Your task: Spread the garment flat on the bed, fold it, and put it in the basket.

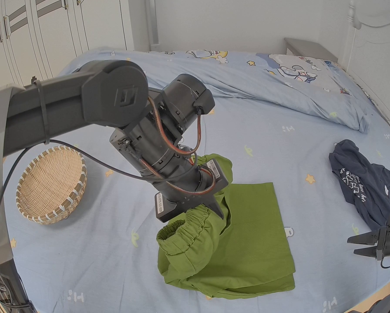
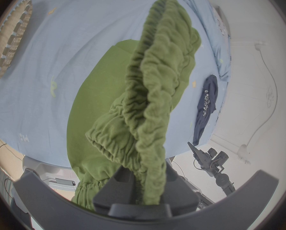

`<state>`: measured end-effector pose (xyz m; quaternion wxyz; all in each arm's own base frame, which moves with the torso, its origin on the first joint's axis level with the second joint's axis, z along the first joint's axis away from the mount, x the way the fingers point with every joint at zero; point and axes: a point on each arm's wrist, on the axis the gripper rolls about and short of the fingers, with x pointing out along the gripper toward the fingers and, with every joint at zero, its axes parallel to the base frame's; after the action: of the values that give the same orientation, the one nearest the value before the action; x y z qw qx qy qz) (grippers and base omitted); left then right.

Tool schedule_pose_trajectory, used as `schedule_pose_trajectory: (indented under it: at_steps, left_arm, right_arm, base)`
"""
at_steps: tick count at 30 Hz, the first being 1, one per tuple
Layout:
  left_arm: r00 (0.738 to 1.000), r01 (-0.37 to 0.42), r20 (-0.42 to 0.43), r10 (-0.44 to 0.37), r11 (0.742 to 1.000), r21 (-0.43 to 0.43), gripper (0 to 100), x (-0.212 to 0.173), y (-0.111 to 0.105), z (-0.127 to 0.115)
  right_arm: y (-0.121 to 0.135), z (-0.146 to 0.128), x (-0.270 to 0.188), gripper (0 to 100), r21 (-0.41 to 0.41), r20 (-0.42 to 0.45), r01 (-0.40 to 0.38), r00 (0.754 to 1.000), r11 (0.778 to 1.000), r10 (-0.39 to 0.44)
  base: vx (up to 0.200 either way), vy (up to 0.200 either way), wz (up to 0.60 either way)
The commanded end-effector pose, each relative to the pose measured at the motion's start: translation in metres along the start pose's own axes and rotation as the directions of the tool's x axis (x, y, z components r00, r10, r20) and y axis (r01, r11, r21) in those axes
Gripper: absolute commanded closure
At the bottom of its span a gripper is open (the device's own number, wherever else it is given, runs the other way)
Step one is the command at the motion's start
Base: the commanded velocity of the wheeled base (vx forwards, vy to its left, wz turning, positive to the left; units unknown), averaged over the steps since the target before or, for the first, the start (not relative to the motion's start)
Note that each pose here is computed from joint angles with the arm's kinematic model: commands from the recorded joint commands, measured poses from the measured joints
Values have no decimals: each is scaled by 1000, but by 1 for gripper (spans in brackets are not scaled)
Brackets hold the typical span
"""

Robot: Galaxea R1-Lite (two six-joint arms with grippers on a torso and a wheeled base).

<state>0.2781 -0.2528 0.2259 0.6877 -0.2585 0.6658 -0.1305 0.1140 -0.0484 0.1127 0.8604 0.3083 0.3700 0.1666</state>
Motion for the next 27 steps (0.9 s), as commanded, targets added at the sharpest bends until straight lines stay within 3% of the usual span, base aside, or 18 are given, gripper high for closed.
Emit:
schedule_pose_trajectory:
  at_steps: [1, 8, 14, 27]
  left_arm:
    - [1000, 20, 12, -21, 999, 44, 100, -7, -2, -4]
    - [994, 87, 61, -95, 988, 124, 100, -10, -14, -6]
    - [968, 154, 167, -187, 969, 193, 100, -20, -24, -2]
    - [969, 153, 166, -184, 971, 181, 100, -15, -29, -8]
  right_arm:
    - [0, -1, 0, 0, -3, 0, -1, 1000, 1000, 1]
    - [0, -2, 1, 0, -8, 2, -2, 1000, 1000, 2]
    - [-1, -2, 1, 0, -15, 7, -2, 1000, 1000, 2]
    - [-1, -3, 2, 0, -12, 5, -2, 1000, 1000, 2]
  base:
    - [0, 0, 0]
    - [0, 0, 0]
    - [0, 0, 0]
    - [0, 0, 0]
